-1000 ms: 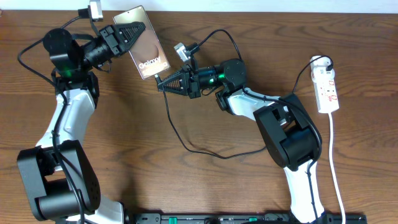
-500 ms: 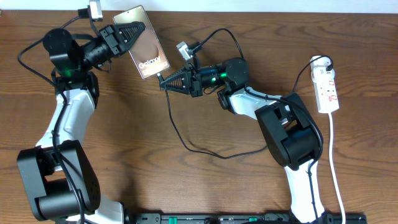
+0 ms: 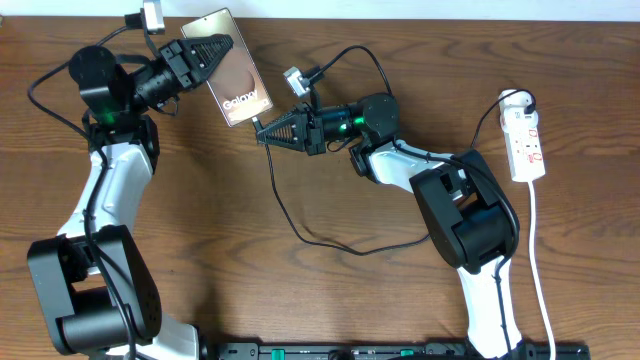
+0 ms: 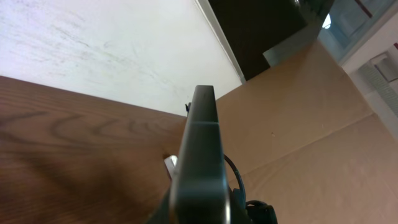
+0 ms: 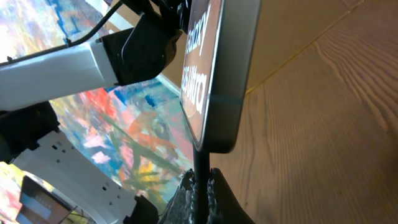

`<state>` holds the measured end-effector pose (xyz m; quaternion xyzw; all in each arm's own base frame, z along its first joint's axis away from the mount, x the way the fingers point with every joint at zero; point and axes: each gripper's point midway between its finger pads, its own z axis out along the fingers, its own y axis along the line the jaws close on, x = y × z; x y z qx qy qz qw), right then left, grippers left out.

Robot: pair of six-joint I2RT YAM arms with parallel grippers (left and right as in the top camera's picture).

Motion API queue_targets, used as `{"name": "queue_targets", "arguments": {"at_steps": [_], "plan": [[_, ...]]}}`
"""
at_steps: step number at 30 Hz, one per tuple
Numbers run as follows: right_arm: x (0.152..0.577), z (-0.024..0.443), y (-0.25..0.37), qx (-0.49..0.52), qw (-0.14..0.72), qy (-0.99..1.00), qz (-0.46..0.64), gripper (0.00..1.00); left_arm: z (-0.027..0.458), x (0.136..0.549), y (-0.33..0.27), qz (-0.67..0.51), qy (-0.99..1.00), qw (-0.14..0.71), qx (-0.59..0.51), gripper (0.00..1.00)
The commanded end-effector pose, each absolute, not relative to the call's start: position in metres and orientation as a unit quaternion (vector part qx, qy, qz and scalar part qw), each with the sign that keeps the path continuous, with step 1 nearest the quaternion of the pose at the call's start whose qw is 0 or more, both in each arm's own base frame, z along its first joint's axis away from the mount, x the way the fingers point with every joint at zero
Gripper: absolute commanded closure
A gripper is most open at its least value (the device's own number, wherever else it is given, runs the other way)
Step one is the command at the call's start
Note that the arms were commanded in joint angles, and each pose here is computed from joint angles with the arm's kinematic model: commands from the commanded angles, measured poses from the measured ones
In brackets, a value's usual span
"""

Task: Plug charger to phone and switch on socket
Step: 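Push the plug into the phone's bottom port with the right gripper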

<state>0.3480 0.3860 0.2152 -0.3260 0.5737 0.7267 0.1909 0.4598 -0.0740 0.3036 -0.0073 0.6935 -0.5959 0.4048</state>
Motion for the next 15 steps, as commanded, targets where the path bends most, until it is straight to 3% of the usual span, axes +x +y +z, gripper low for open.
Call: {"name": "queue_targets", "arguments": {"at_steps": [1,15], "plan": [[0.3574,0.224,0.3872,-0.294,0.202,0.575,0.736,0.99,0.3053,0.4576,-0.0758,-0.599,0.693,0.402,0.003,0.92],[0.3561,0.2275,0.3888,-0.289,0.203,0.572,0.74,0.99,0.3054,0.458,-0.0757,-0.599,0.692,0.402,0.003,0.92]]}}
